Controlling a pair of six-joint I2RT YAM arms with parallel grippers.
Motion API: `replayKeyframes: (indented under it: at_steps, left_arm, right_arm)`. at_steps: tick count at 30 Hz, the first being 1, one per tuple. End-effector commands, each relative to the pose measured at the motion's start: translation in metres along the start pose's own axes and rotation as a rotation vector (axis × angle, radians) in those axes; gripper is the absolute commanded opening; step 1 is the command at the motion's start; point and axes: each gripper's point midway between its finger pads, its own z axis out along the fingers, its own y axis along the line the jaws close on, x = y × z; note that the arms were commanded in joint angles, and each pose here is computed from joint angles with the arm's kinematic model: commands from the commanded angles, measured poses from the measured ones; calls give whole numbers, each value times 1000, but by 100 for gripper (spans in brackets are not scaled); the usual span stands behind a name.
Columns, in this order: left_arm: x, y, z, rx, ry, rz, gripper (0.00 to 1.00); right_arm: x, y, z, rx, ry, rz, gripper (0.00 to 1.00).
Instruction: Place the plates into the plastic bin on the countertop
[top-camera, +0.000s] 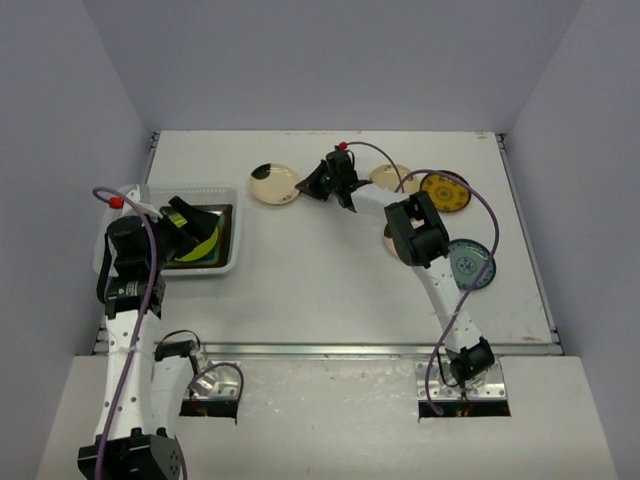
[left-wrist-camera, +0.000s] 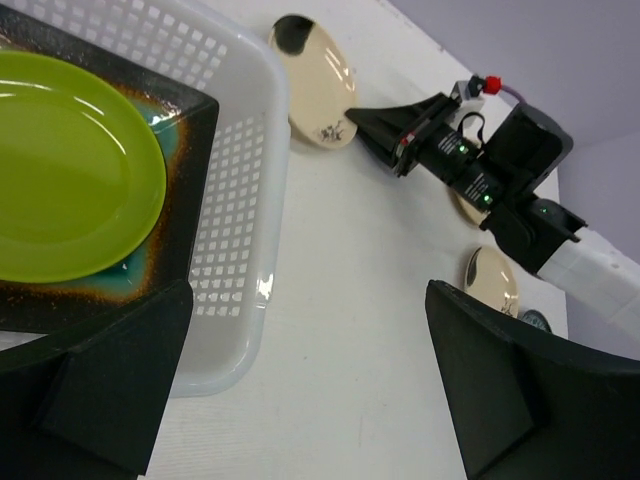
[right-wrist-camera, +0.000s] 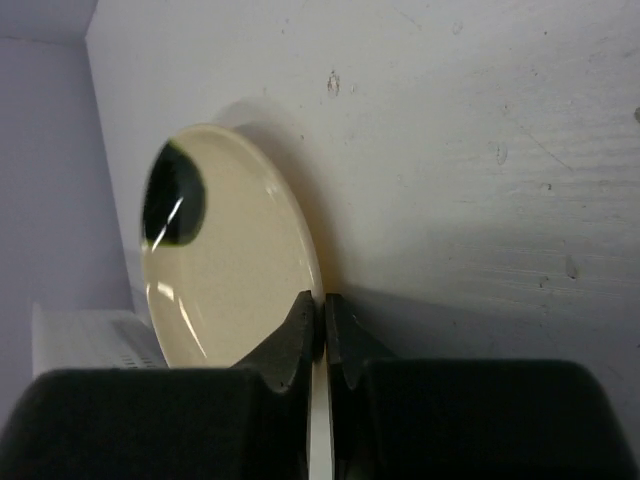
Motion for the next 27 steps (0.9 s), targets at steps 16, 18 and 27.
replayKeyframes:
  at_steps: [16,18,27]
  left_arm:
    - [79,-69,39,270,361,85,100]
    - [87,-75,41,299,388,65,100]
    - [113,-93,50,358,466,69,61]
  right_arm:
    - [60,28,-246,17,144,-489,0]
    - [72,44,-261,-76,189,-487,0]
    - [94,102,-304,-387,253,-411,0]
